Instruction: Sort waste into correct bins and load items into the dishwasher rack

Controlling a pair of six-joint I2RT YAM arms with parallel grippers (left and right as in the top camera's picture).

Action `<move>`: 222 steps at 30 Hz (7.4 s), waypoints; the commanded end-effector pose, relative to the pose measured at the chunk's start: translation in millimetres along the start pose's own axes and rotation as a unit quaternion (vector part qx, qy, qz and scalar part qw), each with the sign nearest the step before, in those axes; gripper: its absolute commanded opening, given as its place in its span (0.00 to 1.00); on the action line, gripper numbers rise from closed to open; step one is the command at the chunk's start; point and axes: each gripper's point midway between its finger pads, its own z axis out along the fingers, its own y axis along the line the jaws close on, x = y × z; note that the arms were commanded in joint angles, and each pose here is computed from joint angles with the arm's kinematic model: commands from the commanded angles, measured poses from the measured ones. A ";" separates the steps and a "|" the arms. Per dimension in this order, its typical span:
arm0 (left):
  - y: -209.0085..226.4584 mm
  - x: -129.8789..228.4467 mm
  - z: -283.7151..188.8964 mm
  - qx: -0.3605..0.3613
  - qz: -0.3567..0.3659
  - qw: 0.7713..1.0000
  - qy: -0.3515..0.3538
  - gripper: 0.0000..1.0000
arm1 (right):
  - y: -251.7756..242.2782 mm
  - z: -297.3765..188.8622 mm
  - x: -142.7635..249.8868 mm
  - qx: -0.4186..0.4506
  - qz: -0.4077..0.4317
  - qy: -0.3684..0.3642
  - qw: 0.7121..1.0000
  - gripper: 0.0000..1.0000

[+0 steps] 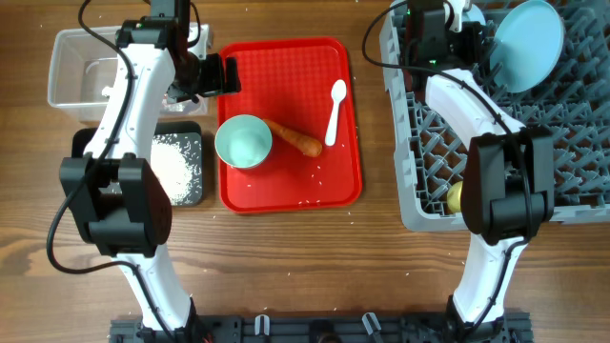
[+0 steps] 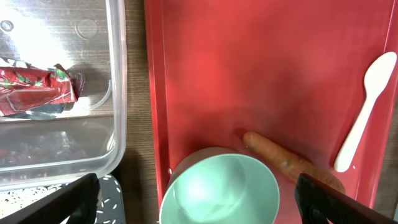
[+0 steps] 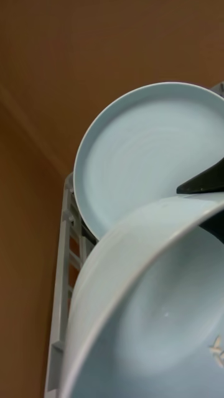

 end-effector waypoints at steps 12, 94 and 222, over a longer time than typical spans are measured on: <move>-3.3 -7.4 -11.6 0.002 0.003 1.000 -0.020 1.00 | 55.3 -14.6 31.4 -0.089 -0.060 0.026 0.994 0.23; 83.2 -30.4 -30.3 -0.014 -0.182 0.981 -0.069 1.00 | -64.6 -86.0 97.8 -0.074 -0.083 0.083 0.990 0.04; 85.2 -29.5 -30.3 -0.020 -0.179 0.981 -0.068 1.00 | -58.7 -114.2 89.6 0.012 -0.179 0.063 0.982 0.04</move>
